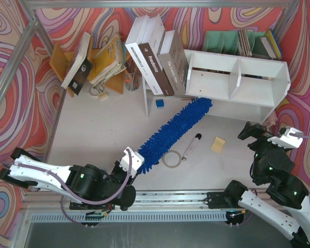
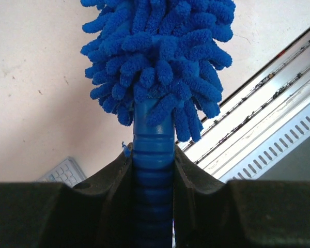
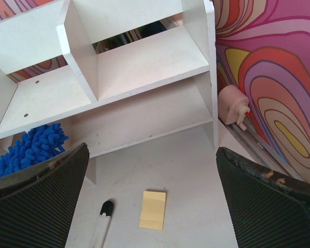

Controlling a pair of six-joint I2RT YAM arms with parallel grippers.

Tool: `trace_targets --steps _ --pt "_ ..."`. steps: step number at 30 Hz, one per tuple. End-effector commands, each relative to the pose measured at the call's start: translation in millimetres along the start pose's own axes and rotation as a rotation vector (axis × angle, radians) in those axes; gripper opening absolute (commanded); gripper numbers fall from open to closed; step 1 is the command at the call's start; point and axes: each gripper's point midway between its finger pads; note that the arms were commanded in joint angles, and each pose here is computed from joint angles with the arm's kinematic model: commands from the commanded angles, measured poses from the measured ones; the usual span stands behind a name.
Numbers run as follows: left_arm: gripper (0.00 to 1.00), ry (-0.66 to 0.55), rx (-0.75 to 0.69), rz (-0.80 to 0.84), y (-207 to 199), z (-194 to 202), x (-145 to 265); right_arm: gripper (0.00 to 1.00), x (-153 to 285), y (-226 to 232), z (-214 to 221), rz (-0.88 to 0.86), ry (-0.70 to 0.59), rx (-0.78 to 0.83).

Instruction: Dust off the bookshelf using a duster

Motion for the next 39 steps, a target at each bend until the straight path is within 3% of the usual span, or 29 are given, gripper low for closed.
trace_targets --steps 1,10,19,39 --pt "0.00 -0.133 0.038 -0.100 21 -24 8 0.99 -2 3 2 0.009 0.002 0.012" --pt "0.00 -0.104 0.075 -0.059 14 -1 -2 0.99 -2 3 1 0.012 0.003 0.016" --pt "0.00 0.062 0.060 -0.040 0 44 -14 0.99 -2 5 1 0.008 0.005 0.017" --pt "0.00 0.154 0.085 -0.067 -23 69 -58 0.99 0 -1 0 0.010 0.000 -0.007"
Point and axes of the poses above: each gripper's point midway between its finger pads, its own x axis back along the fingers, its own y axis along the line the jaws close on, z = x × y, and after that the axes turned 6 degrees about x, right-handed
